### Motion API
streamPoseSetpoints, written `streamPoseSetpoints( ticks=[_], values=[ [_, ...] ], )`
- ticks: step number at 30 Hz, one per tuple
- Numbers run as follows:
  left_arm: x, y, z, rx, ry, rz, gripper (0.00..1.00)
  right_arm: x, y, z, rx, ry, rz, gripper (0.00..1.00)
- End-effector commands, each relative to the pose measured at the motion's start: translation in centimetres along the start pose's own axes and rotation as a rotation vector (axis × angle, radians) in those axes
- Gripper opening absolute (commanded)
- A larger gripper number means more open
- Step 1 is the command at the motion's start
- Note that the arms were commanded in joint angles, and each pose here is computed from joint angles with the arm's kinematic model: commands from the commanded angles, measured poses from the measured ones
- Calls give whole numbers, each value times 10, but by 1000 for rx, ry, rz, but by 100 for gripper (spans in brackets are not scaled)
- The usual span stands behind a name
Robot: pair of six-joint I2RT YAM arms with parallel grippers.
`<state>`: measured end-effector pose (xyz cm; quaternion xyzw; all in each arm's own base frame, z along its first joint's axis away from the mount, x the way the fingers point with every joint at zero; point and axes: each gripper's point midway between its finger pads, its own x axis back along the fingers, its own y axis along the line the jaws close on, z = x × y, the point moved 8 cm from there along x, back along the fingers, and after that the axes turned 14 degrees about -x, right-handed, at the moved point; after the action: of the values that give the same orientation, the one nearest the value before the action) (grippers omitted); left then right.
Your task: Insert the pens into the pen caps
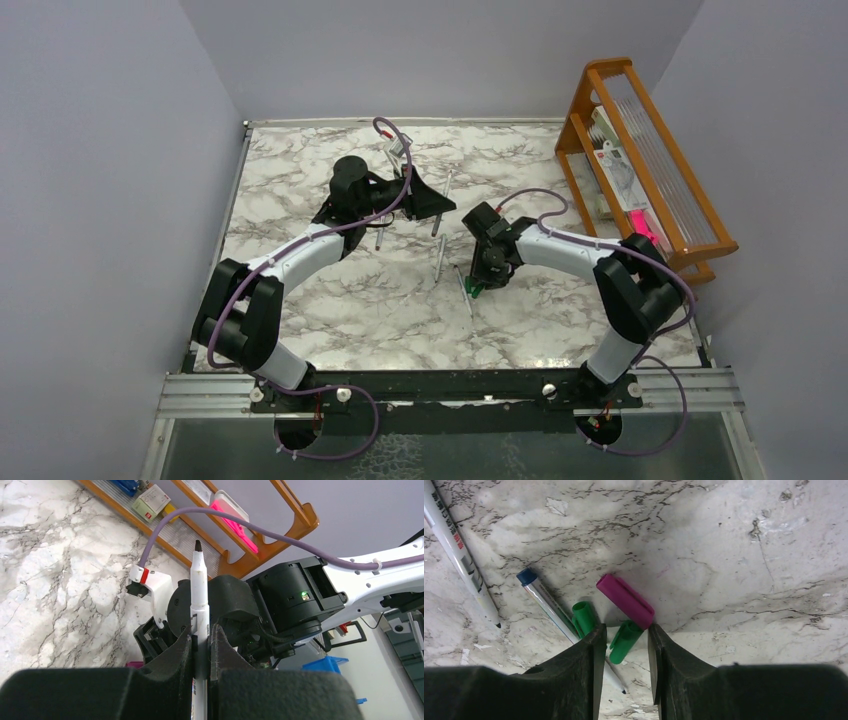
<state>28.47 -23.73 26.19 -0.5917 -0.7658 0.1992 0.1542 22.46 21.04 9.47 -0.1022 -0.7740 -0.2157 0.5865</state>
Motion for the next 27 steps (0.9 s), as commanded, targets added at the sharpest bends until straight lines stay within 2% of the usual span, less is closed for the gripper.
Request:
streamPoseSetpoints(
  ticks=[1,6,14,20,27],
  values=[
    [3,1,0,-19,-12,-8,0,-4,7,-2,32,-35,20,36],
    [4,1,0,-23,-13,-10,0,-4,7,0,32,-18,28,27],
    [4,1,-2,-34,-18,-11,0,1,7,-1,20,-19,34,2],
    [5,1,-2,-28,-19,-15,0,28,17,-14,21,-97,-29,1],
    [5,0,-4,-20,-23,-14,0,80,34,-35,33,-215,-169,1]
  ],
)
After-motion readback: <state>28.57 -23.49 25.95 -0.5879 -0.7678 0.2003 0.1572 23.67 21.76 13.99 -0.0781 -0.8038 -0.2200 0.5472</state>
